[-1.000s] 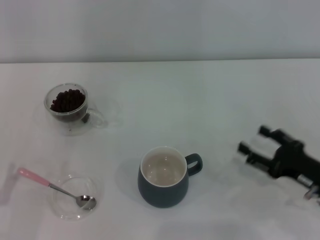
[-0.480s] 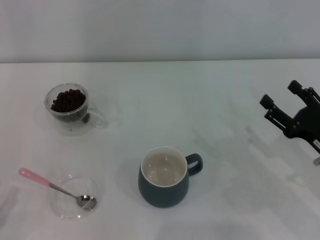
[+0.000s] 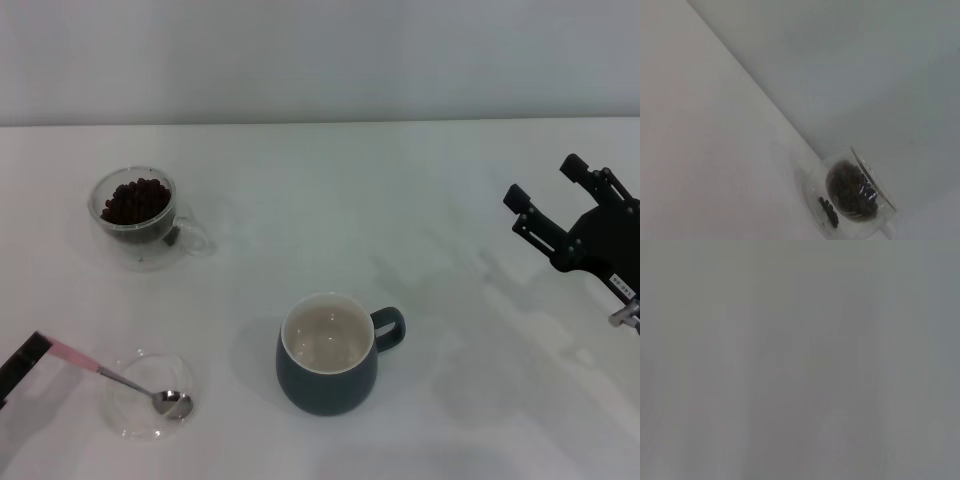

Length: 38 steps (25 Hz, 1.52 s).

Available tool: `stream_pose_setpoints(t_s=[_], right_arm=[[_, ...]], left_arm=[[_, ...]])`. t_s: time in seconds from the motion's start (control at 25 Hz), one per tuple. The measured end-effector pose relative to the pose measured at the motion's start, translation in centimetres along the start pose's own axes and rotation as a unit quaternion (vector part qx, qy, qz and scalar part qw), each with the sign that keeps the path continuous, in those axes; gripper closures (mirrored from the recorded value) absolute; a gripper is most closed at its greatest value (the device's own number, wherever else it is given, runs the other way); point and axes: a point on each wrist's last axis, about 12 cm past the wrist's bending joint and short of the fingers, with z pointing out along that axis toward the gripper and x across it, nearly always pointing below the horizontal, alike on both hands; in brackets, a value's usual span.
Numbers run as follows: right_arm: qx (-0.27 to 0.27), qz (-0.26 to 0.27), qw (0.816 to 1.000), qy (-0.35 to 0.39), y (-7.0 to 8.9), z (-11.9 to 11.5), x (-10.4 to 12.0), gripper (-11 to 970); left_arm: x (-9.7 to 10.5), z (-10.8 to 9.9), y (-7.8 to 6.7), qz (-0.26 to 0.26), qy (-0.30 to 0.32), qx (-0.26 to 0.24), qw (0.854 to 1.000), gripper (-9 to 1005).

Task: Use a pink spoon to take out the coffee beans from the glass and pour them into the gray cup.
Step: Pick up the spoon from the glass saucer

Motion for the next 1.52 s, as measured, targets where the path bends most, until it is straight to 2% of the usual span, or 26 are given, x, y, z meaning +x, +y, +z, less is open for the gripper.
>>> stream_pose_setpoints(t_s=[0.32,0.68,0.92,1.36,1.52], right_arm=[[0.001,-0.001,1.000,-0.002,-0.1,0.3,-0.1,83],[-0.004,0.002,1.000,-0.011,0.2,0.9,-0.4,83],[0.000,0.003,1.000,-0.007,0.1,1.0,-0.3,83],[0.002,0.003,1.000,-0.004,0.1,1.1,-0.2,83],[0.002,0.003,1.000,-0.004,0.1,1.1,-0.2,83]], left_arm=[[-0.4,2.9,-0.2,-0.006,0.038,-0.010,0.999,134],[-0.4,3.8,-0.4,0.005,0.057,-0.010,0.998,142],[-0.6,3.5,-0.3,0.010,0.054,-0.009,0.998,307],[-0.9,3.3,-0.3,0.019,0.059,-0.002,0.998,549],[-1.0,3.2,-0.6,0.022,0.057,0.009,0.998,739]])
